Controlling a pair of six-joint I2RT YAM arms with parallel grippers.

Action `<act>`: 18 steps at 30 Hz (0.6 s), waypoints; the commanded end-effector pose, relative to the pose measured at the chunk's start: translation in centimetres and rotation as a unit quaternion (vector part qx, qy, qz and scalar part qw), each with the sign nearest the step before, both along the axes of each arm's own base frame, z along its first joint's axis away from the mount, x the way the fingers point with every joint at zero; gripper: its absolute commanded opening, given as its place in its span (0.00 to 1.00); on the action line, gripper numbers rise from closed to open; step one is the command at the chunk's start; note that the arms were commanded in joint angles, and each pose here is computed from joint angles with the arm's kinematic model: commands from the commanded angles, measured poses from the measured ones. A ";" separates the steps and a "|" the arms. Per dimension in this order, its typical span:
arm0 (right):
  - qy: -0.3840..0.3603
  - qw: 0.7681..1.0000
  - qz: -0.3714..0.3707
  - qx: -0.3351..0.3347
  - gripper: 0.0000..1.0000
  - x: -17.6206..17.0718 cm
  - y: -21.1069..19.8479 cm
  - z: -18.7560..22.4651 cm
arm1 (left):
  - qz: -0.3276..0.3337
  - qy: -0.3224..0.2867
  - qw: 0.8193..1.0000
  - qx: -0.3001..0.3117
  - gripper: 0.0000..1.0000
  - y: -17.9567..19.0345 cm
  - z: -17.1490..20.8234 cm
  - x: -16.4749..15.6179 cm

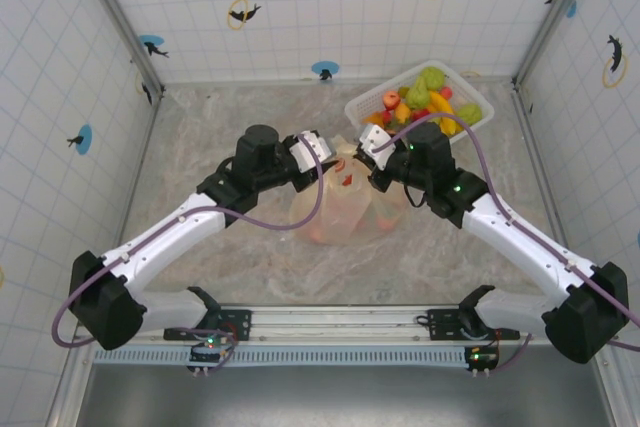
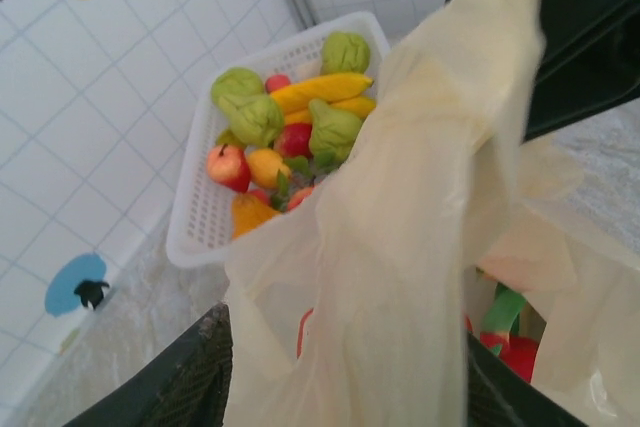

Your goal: Place the fake fruits into the plastic bag and tie a complex knot

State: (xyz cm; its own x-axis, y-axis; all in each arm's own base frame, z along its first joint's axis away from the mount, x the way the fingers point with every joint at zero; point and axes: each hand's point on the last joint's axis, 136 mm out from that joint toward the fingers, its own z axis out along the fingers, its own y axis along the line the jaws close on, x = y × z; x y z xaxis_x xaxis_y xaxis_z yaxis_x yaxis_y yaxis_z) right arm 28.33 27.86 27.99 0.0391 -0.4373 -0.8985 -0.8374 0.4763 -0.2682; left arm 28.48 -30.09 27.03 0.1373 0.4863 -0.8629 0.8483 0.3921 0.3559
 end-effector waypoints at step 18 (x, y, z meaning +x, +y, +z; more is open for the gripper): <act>-0.059 0.991 -0.098 -0.076 0.00 1.9 -2.5 -1.6 | -0.049 0.031 0.997 -0.047 0.00 -0.8 2.7 -2.7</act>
